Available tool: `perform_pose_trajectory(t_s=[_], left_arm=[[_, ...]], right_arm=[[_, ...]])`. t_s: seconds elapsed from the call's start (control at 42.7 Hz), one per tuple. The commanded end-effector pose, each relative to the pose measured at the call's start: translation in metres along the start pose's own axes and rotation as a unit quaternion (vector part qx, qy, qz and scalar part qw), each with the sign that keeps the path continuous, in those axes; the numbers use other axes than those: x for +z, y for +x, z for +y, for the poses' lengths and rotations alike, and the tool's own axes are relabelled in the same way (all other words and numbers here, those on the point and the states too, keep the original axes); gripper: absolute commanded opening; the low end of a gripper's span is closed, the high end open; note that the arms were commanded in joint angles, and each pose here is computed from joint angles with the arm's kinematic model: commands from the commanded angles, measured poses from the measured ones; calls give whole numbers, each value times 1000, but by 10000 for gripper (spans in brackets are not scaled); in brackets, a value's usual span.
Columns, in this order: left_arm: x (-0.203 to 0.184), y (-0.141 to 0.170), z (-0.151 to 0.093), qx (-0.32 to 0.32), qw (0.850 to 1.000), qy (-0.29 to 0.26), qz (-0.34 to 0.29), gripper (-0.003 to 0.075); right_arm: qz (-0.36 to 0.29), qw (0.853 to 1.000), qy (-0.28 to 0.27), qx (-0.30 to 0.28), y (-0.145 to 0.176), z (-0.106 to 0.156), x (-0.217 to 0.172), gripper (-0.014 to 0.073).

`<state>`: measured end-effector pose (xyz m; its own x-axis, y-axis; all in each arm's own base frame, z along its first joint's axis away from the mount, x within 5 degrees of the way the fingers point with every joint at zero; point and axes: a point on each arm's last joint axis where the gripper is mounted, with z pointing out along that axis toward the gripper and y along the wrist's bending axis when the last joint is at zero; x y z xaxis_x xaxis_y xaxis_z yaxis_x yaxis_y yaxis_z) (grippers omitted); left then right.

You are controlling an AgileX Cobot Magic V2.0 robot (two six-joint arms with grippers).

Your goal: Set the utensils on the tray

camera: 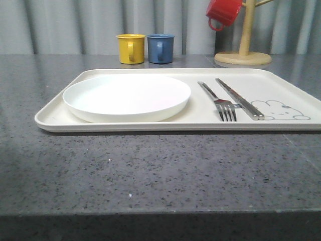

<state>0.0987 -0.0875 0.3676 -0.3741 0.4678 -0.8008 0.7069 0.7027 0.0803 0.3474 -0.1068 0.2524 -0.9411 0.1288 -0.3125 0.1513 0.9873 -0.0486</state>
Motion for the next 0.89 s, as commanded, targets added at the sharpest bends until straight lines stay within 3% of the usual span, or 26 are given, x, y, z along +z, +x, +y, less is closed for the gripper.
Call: perform_pose_trajectory(t_s=[0.0,0.234,0.421,0.632,0.866], left_arm=[[-7,-12,0,-8,999,2,-48,438],[-7,-12,0,-8,999,2,-48,439],[-7,-12,0,-8,999,2,-48,438],[-7,-12,0,-8,999,2,-48,438],[-7,-12,0,-8,999,2,-48,438]], right_arm=[[-29,1000,1,2,-5,-2,-15,238],[-39,999,-15,10,-11,2,-27,5],[-81,996,-47,-7,-14,18,-64,0],[-89,984,-140,-57,-1,78,-107,0],[-63,970,-210,-103,7,139,-107,0]])
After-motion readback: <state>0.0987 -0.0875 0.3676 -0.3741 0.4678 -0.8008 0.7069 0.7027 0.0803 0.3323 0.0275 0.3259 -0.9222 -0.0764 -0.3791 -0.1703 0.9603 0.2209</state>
